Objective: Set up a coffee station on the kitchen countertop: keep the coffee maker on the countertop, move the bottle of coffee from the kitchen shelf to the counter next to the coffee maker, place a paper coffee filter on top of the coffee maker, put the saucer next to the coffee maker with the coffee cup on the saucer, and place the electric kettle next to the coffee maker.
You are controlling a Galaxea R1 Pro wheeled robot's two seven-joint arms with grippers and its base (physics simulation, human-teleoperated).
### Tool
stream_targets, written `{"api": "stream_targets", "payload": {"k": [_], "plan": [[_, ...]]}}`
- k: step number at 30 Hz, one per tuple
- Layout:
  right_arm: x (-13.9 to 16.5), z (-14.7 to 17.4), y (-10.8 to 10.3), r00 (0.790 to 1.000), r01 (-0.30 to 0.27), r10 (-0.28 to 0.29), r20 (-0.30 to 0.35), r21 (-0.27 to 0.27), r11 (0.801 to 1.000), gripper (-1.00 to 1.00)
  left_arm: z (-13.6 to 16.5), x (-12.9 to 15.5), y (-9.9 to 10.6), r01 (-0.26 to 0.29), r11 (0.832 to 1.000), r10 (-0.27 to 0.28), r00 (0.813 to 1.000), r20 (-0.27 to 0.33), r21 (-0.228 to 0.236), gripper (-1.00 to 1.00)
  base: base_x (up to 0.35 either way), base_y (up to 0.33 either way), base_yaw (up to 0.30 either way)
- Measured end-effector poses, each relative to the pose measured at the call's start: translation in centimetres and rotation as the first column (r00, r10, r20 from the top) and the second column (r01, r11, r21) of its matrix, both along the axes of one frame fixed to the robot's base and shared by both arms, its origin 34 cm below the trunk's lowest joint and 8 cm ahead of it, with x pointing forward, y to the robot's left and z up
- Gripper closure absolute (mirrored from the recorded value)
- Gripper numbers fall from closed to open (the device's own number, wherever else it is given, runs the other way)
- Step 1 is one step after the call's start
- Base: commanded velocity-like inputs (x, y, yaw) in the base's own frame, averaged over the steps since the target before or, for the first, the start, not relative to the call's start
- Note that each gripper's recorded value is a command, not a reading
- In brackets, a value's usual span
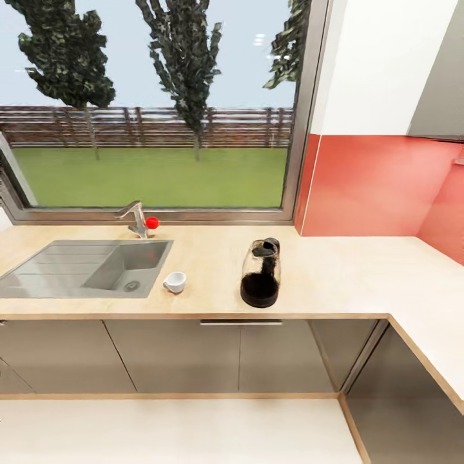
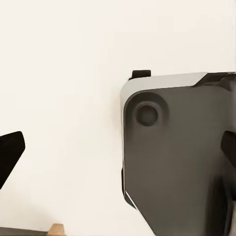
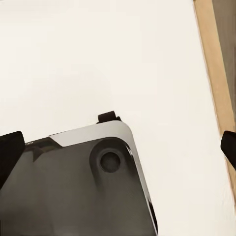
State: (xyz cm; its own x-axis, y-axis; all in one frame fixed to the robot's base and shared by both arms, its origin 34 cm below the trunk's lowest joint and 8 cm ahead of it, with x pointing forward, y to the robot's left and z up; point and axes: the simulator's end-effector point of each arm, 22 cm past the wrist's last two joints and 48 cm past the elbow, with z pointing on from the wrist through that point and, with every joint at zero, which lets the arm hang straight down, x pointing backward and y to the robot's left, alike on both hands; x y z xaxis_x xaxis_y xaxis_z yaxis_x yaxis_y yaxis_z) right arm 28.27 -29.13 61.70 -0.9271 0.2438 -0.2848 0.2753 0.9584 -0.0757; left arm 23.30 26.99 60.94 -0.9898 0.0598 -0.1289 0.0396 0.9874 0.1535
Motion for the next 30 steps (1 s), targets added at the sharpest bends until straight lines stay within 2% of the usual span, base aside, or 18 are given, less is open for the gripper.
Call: {"api": "stream_targets", "payload": {"k": [11, 26, 30], "plan": [[0.0, 0.0, 0.02, 1.0, 0.001, -0.001, 0.0, 0.0, 1.0, -1.0, 0.0, 0.0, 0.0, 0.0, 1.0, 0.0, 1.0, 0.0, 0.0, -1.0, 0.0, -0.273, 0.247], [0.0, 0.0, -0.03, 1.0, -0.002, 0.002, 0.0, 0.001, 1.0, -1.0, 0.02, 0.0, 0.25, -0.001, 1.0, 0.001, 1.0, 0.0, 0.004, -1.0, 0.036, -0.271, 0.015], [-0.04, -0.02, 0.06, 1.0, -0.001, 0.001, -0.001, 0.002, 1.0, -1.0, -0.02, -0.3, 0.27, -0.002, 1.0, 0.002, 1.0, -0.006, 0.004, -1.0, 0.051, -0.061, 0.125]]}}
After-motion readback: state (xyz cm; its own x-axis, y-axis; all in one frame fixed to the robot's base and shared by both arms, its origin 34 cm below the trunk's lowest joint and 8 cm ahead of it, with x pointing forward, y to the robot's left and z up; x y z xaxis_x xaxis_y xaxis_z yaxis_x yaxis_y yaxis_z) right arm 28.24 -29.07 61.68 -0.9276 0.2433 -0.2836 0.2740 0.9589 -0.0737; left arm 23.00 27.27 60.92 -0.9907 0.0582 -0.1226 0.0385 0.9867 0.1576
